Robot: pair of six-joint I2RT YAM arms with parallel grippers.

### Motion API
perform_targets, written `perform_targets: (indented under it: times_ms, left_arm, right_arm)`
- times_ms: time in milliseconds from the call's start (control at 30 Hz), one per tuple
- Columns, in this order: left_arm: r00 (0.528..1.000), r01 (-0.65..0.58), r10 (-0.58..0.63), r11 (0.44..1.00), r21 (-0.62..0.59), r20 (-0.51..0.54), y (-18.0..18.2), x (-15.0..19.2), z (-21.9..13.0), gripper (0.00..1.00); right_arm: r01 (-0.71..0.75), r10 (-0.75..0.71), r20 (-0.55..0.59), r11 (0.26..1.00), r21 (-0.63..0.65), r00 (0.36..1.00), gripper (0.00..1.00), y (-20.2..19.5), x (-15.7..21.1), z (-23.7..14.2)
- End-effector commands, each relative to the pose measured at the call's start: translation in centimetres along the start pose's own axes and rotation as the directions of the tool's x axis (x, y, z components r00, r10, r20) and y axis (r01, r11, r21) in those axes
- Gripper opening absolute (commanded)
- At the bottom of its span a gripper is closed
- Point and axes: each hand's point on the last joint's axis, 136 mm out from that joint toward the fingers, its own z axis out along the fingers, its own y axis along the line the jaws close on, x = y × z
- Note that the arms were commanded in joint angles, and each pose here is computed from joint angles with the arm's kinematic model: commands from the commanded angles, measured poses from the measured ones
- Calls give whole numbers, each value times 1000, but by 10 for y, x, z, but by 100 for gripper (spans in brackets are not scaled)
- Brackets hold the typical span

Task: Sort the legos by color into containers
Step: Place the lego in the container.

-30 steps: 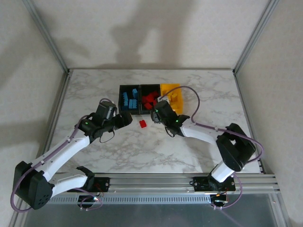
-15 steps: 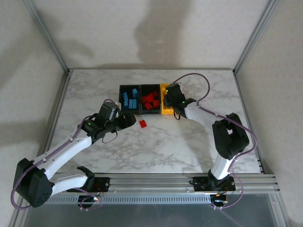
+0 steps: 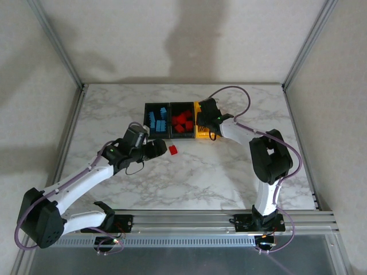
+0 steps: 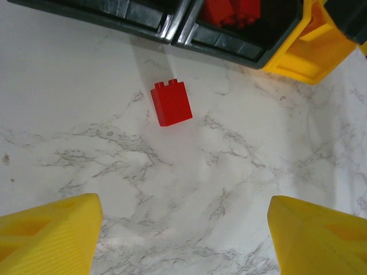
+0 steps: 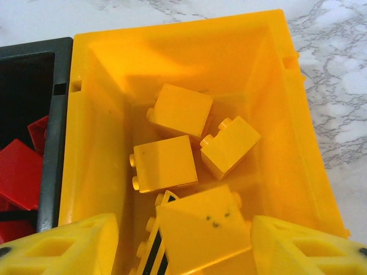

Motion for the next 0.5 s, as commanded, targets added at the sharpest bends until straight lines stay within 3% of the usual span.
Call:
perform_targets:
  times_ms: [0,200,467]
  left_arm:
    - [1000,8,-8,1000,-23,-10,4,6,8,77]
    - [1000,9,-8,996,-88,3,2,10,23,78]
    - [1000,-4,3,983,-181,-4,-9,13,58,74]
  right_arm:
    - [-17,17,70,1000,-5,997,64,0,-30,-23]
    - [-27,42,129,992,-119,991,63,7,-38,-80]
    - [-7,31,73,949,-314,997,61,9,24,-157]
